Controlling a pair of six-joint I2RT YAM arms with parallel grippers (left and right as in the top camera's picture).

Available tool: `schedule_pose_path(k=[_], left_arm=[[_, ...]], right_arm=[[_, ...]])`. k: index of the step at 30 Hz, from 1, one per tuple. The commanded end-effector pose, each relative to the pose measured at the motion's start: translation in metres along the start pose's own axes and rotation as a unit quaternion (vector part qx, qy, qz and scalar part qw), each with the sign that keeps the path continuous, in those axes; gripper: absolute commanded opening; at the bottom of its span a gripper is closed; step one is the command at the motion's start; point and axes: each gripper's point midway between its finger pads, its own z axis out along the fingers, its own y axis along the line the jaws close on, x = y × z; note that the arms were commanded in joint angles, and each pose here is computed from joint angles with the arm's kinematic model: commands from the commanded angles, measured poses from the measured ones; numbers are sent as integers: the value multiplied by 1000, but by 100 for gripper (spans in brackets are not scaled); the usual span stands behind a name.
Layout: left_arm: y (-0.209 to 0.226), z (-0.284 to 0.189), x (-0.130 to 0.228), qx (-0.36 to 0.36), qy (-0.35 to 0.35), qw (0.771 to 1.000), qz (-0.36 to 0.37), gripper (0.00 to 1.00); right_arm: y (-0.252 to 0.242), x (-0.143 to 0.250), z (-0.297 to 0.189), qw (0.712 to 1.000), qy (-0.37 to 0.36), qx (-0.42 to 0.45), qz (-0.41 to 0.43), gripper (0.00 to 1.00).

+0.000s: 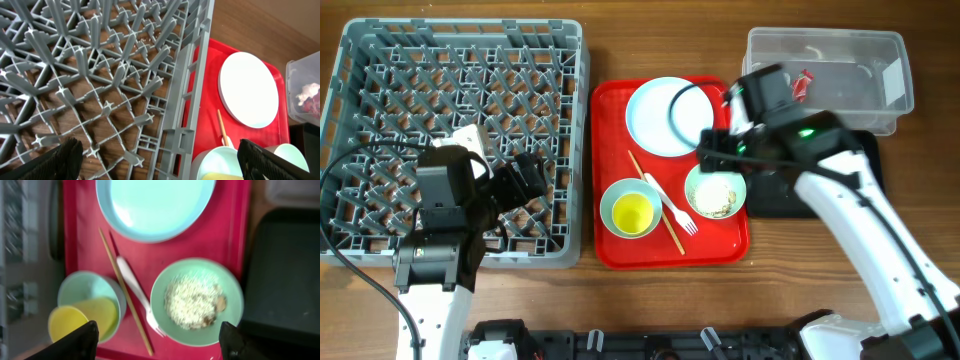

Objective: Sort waste into correct bins and load items into the dishwasher rack
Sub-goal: 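Grasp the green bowl of rice with the right gripper, then tip the green bowl over the black tray to dump the rice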

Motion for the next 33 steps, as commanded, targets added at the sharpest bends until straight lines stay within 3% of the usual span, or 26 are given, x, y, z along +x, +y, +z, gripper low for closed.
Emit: schedule_pose_path(k=[1,10,14,18,23,27,33], left_arm=[[-3,-2,-5,0,-7,1000,-2,100],[-3,-2,-5,0,-7,1000,-2,100],[-3,-2,-5,0,-7,1000,-2,100],[-2,-2,-5,0,-7,1000,-2,100],[-2,-2,-5,0,-7,1000,-2,100],[-3,-2,-5,0,-7,1000,-2,100],[-3,-2,-5,0,-7,1000,-2,100]], right_arm=[[-1,26,45,998,23,51,-10,68],[8,56,132,993,91,79,-9,43],[4,62,144,990,105,89,3,20],[1,67,142,989,116,95,4,4],[4,62,136,989,112,92,0,4],[24,25,92,997,47,55,-13,4],[2,-18,24,997,-26,-41,62,5]])
